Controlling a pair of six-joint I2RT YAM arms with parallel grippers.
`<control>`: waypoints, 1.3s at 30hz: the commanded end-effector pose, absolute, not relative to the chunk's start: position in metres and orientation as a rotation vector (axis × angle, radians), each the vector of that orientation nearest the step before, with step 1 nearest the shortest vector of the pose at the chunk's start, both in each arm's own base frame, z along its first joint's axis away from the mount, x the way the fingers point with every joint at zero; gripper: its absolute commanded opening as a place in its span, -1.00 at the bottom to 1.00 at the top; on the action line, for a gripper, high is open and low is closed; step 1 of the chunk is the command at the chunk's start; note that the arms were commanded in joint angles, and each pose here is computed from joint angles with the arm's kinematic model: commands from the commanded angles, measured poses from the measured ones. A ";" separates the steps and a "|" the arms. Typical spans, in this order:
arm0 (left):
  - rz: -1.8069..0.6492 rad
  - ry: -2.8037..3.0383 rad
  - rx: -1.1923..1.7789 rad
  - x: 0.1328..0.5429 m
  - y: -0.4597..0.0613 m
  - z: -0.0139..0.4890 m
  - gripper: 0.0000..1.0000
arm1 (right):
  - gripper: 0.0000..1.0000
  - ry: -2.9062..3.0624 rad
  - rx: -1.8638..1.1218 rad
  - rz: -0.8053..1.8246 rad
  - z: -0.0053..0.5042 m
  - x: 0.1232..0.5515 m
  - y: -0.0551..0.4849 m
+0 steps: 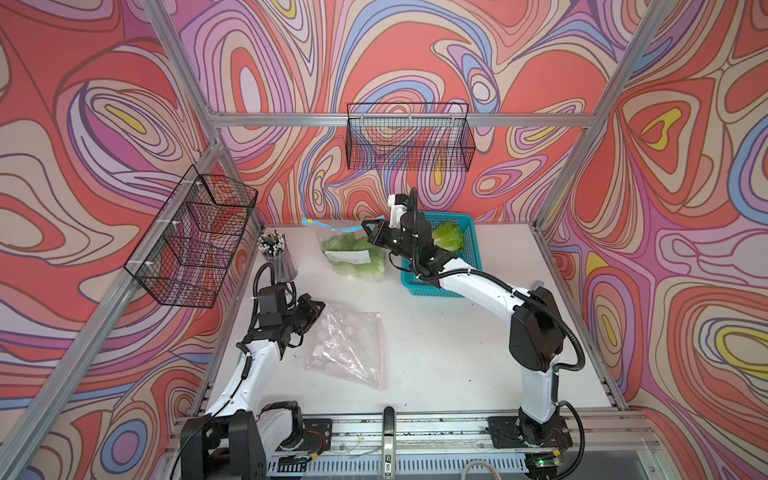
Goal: Open the zip-top bag and take out the chinese cabbages
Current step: Place the zipper food storage bag at the center of the board, then unzip the zipper on the zipper food storage bag.
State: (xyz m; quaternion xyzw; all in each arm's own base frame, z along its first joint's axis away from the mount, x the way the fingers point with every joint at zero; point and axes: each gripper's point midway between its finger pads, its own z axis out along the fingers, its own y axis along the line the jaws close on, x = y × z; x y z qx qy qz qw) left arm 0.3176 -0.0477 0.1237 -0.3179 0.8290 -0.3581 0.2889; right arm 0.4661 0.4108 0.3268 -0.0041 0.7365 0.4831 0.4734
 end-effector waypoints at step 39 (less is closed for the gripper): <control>-0.711 1.929 -1.124 0.335 0.013 0.264 0.39 | -1.00 2.025 -0.344 1.289 0.253 0.388 0.408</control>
